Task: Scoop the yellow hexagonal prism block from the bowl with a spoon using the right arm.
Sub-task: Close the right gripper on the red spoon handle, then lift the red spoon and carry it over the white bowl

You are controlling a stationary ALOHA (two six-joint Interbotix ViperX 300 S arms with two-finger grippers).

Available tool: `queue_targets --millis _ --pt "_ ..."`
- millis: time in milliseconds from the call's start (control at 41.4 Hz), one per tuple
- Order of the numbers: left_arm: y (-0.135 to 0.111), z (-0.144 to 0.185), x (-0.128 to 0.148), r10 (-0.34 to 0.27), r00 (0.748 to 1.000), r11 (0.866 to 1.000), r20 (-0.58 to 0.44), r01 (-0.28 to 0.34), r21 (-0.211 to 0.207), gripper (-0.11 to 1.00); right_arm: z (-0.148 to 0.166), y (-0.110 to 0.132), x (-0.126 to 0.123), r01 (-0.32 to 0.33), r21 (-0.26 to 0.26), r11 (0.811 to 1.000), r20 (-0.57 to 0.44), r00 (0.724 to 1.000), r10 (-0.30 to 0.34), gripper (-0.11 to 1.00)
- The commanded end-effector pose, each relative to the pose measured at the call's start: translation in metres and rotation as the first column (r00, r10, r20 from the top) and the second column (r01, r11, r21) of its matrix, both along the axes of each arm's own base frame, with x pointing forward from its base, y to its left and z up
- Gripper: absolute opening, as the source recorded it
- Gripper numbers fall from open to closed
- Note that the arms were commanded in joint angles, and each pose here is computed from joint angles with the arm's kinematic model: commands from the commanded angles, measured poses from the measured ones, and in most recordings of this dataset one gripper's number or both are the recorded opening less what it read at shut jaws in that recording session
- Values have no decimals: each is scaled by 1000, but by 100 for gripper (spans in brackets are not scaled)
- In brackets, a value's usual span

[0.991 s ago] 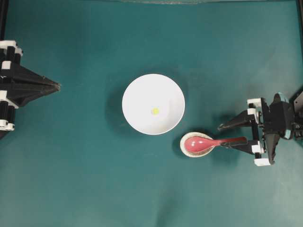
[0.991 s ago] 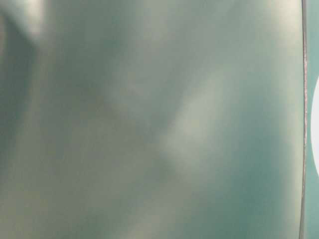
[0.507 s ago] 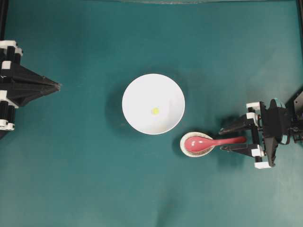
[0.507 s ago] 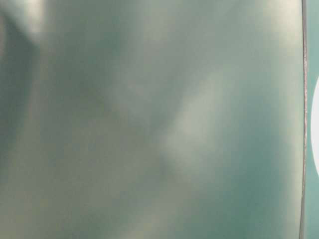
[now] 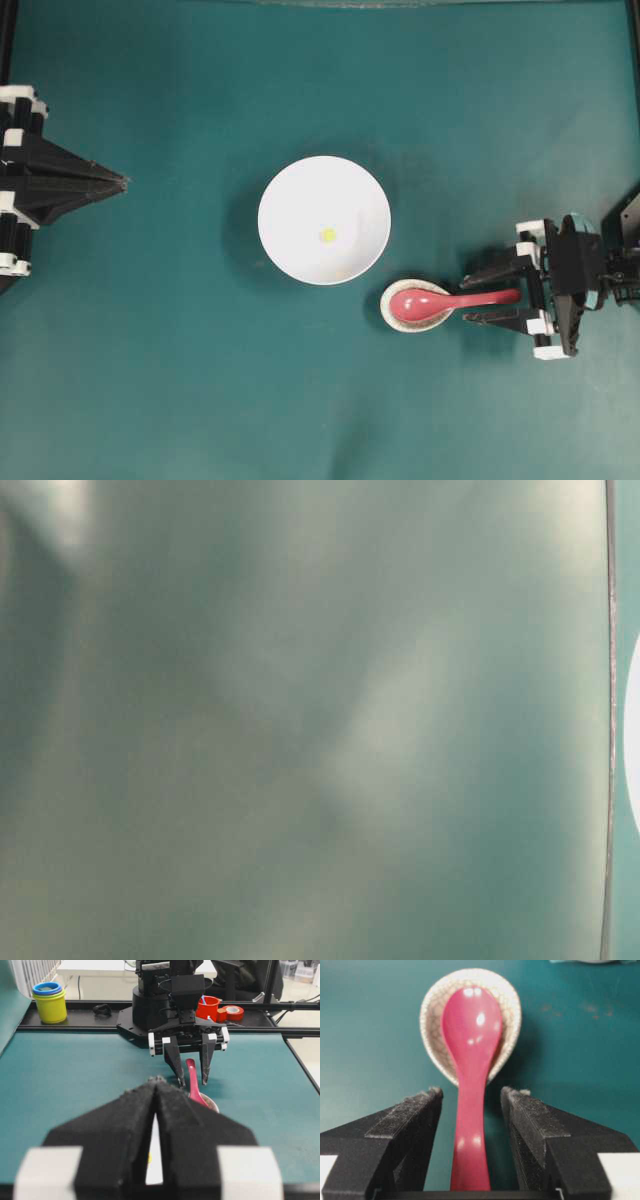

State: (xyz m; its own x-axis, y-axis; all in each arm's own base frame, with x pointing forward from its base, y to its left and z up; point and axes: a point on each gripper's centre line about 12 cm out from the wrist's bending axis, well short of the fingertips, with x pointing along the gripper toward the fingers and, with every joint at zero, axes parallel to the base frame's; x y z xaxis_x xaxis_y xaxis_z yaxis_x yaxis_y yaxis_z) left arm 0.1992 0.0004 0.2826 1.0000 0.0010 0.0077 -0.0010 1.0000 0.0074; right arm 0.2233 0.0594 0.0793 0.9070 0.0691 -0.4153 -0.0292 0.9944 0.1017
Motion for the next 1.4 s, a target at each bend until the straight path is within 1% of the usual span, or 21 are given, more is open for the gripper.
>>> queue_targets --millis 0,169,266,314,362,459,483,604,846,966,1087,1160,1281,1377 --pt "0 8 3 -1 1000 1000 17 1 5 0 4 2 3 -2 6 1000 20 1000 2 57" --pt "0 8 3 1 1000 1000 17 -1 3 0 4 2 3 -1 8 1000 24 1000 1 56" --pt "0 8 3 0 1000 1000 17 0 0 0 5 2 4 -1 8 1000 29 1000 1 53" --pt "0 8 3 1 1000 1000 17 -1 2 0 5 2 4 -1 8 1000 32 999 0 48" --pt "0 8 3 -1 1000 1000 17 1 0 0 6 2 5 0 9 1000 40 999 0 41" --pt "0 8 3 -1 1000 1000 17 1 0 0 9 3 7 0 13 1000 56 998 -1 23" --pt "0 8 3 -1 1000 1000 17 1 0 0 9 3 7 2 15 1000 58 998 -2 22" --pt "0 9 3 0 1000 1000 18 0 -3 0 19 4 9 0 29 1000 95 995 -3 22" --pt "0 10 2 -1 1000 1000 23 1 -2 0 50 2 12 2 85 996 176 984 -17 22" --pt "0 11 2 -1 1000 1000 26 1 -2 0 64 -3 14 17 114 993 177 983 -37 22" --pt "0 11 1 -1 1000 1000 28 1 -2 0 78 -9 20 40 140 989 157 986 -62 22" --pt "0 11 1 -1 1000 1000 28 1 -2 0 86 -12 24 45 140 989 135 989 -64 22" --pt "0 11 1 0 1000 1000 28 0 -3 0 103 -17 35 44 110 993 97 994 -55 22" --pt "0 11 1 -1 1000 1000 29 1 -3 0 121 -24 50 45 82 996 51 998 -49 22"
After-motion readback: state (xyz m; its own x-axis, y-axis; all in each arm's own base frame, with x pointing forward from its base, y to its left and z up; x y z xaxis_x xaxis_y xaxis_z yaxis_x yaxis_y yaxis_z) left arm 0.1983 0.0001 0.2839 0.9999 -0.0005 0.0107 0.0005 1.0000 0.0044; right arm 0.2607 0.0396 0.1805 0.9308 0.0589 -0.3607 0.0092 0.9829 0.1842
